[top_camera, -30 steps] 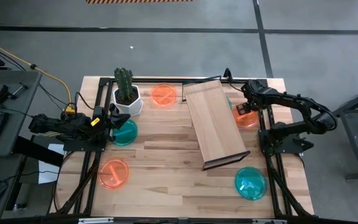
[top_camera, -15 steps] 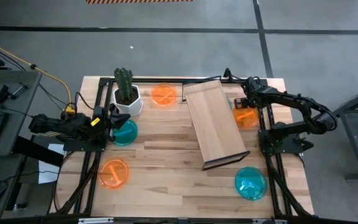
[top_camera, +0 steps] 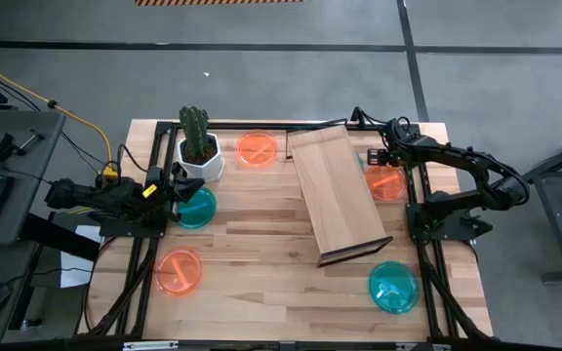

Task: Place and stack plates onto a shelf
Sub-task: Put the top right orange plate on the shelf

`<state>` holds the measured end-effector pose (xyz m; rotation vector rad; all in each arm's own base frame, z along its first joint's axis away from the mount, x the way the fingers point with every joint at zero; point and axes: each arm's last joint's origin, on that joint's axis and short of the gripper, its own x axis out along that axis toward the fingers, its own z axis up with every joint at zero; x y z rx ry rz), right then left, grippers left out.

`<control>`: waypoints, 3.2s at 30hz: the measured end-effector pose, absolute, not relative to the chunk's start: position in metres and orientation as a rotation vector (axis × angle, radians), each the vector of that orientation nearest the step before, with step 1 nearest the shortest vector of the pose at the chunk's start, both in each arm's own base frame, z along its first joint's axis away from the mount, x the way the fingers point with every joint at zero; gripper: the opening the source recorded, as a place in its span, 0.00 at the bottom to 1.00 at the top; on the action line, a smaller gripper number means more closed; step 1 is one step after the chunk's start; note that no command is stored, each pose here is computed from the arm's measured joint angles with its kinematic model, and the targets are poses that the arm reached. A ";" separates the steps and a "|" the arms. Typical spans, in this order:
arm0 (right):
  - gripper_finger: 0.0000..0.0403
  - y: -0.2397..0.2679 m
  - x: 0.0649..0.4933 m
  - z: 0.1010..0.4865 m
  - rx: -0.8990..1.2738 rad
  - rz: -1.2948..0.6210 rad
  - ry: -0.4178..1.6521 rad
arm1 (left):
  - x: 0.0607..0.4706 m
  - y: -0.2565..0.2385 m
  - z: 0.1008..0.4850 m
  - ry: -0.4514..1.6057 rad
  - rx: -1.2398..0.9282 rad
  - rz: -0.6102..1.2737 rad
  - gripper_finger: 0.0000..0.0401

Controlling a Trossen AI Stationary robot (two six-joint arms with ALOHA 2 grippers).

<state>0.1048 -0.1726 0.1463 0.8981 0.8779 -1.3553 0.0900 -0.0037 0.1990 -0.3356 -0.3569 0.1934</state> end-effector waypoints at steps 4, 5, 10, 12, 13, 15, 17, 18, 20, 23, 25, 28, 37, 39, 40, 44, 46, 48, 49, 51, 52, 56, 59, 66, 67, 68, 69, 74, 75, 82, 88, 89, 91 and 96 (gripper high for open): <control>0.40 -0.172 0.106 0.146 0.917 -1.325 0.875 | 0.090 -0.004 0.199 -0.360 -0.336 0.193 0.00; 0.40 -0.172 0.107 0.146 0.935 -1.293 0.867 | 0.090 -0.004 0.199 -0.359 -0.336 0.193 0.00; 0.40 -0.172 0.108 0.147 0.950 -1.266 0.853 | 0.090 -0.004 0.199 -0.359 -0.328 0.195 0.00; 0.40 -0.172 0.108 0.147 0.951 -1.262 0.850 | 0.090 -0.004 0.199 -0.358 -0.328 0.195 0.00; 0.40 -0.172 0.108 0.147 0.954 -1.258 0.852 | 0.090 -0.004 0.199 -0.358 -0.328 0.195 0.00; 0.40 -0.171 0.110 0.147 0.981 -1.199 0.851 | 0.090 -0.004 0.199 -0.358 -0.328 0.195 0.00; 0.40 -0.169 0.116 0.148 1.033 -1.072 0.823 | 0.090 -0.004 0.199 -0.358 -0.328 0.194 0.00; 0.40 -0.168 0.120 0.149 1.057 -0.993 0.803 | 0.090 -0.004 0.199 -0.358 -0.328 0.195 0.00; 0.40 -0.164 0.127 0.152 1.070 -0.875 0.777 | 0.090 -0.004 0.199 -0.359 -0.329 0.201 0.00; 0.40 -0.164 0.135 0.164 1.045 -0.875 0.752 | 0.090 -0.003 0.199 -0.359 -0.328 0.204 0.00; 0.40 -0.163 0.141 0.177 0.998 -0.884 0.747 | 0.090 -0.003 0.199 -0.359 -0.328 0.205 0.00; 0.40 -0.156 0.147 0.191 0.937 -0.929 0.815 | 0.090 -0.003 0.199 -0.358 -0.328 0.206 0.00; 0.40 -0.136 0.152 0.221 0.793 -1.090 1.046 | 0.090 -0.004 0.199 -0.355 -0.329 0.193 0.00; 0.40 -0.127 0.150 0.219 0.777 -1.129 1.112 | 0.090 -0.004 0.199 -0.353 -0.341 0.191 0.00; 0.40 -0.123 0.150 0.217 0.765 -1.152 1.132 | 0.090 -0.004 0.198 -0.350 -0.347 0.190 0.00; 0.40 -0.105 0.150 0.203 0.740 -1.190 1.204 | 0.091 -0.004 0.197 -0.342 -0.349 0.191 0.00; 0.40 -0.098 0.150 0.195 0.735 -1.184 1.220 | 0.091 -0.004 0.197 -0.340 -0.348 0.191 0.00; 0.40 -0.091 0.149 0.188 0.732 -1.182 1.241 | 0.091 -0.004 0.197 -0.340 -0.348 0.191 0.00; 0.40 -0.088 0.149 0.186 0.729 -1.181 1.245 | 0.091 -0.004 0.197 -0.340 -0.349 0.191 0.00; 0.40 -0.083 0.148 0.182 0.727 -1.179 1.253 | 0.091 -0.004 0.197 -0.340 -0.349 0.191 0.00; 0.40 -0.080 0.148 0.180 0.727 -1.183 1.255 | 0.091 -0.004 0.197 -0.340 -0.349 0.191 0.00; 0.40 -0.071 0.144 0.174 0.727 -1.202 1.249 | 0.091 -0.004 0.197 -0.340 -0.349 0.191 0.00; 0.40 -0.064 0.138 0.168 0.732 -1.207 1.244 | 0.091 -0.004 0.197 -0.338 -0.349 0.191 0.00; 0.40 -0.050 0.128 0.163 0.755 -1.170 1.168 | 0.091 -0.004 0.197 -0.338 -0.349 0.191 0.00; 0.40 -0.048 0.128 0.164 0.756 -1.152 1.153 | 0.091 -0.004 0.197 -0.338 -0.349 0.191 0.00; 0.40 -0.046 0.127 0.165 0.753 -1.128 1.146 | 0.091 -0.004 0.197 -0.338 -0.350 0.191 0.00; 0.40 -0.045 0.127 0.167 0.745 -1.107 1.135 | 0.091 -0.004 0.197 -0.338 -0.352 0.191 0.00; 0.40 -0.037 0.129 0.174 0.719 -1.006 1.069 | 0.091 -0.004 0.197 -0.340 -0.367 0.188 0.00; 0.40 -0.035 0.129 0.175 0.716 -0.990 1.064 | 0.091 -0.004 0.197 -0.340 -0.366 0.188 0.00; 0.40 -0.030 0.130 0.175 0.693 -0.971 1.069 | 0.091 -0.004 0.197 -0.340 -0.373 0.187 0.00; 0.40 -0.030 0.133 0.170 0.673 -1.002 1.102 | 0.091 -0.004 0.197 -0.340 -0.374 0.187 0.00; 0.40 -0.031 0.134 0.168 0.667 -1.009 1.122 | 0.091 -0.004 0.197 -0.340 -0.374 0.187 0.00; 0.40 -0.031 0.137 0.162 0.652 -1.025 1.165 | 0.091 -0.004 0.197 -0.340 -0.374 0.187 0.00; 0.40 -0.033 0.146 0.150 0.603 -1.023 1.237 | 0.091 -0.004 0.197 -0.340 -0.374 0.187 0.00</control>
